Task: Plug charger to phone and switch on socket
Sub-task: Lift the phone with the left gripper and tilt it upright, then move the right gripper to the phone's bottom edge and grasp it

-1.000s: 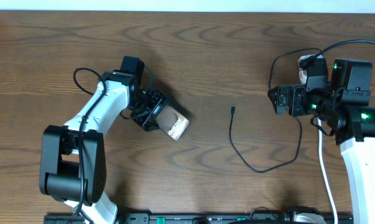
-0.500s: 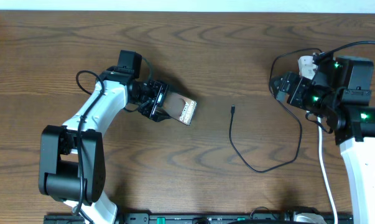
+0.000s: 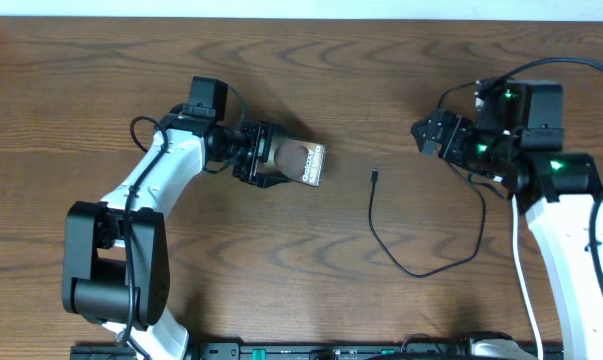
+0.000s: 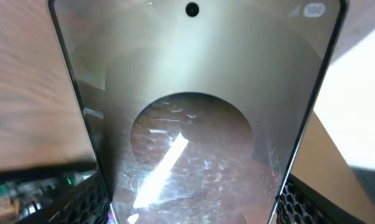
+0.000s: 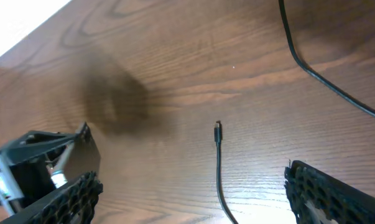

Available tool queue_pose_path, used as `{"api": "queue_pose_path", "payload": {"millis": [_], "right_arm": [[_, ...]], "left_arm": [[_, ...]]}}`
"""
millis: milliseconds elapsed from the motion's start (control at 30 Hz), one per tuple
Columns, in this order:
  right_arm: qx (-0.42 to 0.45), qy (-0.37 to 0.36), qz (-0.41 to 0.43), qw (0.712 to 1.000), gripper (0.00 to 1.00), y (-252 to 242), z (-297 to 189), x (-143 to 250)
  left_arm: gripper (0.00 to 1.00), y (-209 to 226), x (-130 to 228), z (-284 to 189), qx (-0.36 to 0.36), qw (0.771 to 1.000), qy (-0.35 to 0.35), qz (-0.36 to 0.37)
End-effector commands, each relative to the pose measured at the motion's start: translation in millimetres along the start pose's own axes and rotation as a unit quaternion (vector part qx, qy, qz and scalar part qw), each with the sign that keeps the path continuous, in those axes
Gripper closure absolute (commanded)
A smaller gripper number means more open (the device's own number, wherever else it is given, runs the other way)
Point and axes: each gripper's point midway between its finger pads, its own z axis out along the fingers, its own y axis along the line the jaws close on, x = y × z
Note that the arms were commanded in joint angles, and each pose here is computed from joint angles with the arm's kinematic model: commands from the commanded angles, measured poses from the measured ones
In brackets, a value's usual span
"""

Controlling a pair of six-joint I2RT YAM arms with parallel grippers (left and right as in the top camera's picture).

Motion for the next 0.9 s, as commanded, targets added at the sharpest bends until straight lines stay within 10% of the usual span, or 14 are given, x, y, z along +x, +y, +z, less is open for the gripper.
{"api": "queue_pose_path", "payload": {"millis": [0, 400, 867], "right_arm": [[-0.003, 0.002, 0.005, 1.000, 0.06, 3, 2, -2], [-0.006, -0.003, 0.003, 1.000, 0.04, 4, 4, -5], [-0.130, 0.075, -0.084, 0.985, 0.01, 59, 47, 22]], "left_arm": [[0.93, -17, 40, -15, 0.026, 0.996, 0.087, 0.000], [0.93, -17, 63, -21, 0.026, 0.988, 0.154, -0.002], [0.93, -17, -14, -14, 0.025, 0.997, -0.070, -0.011]]}}
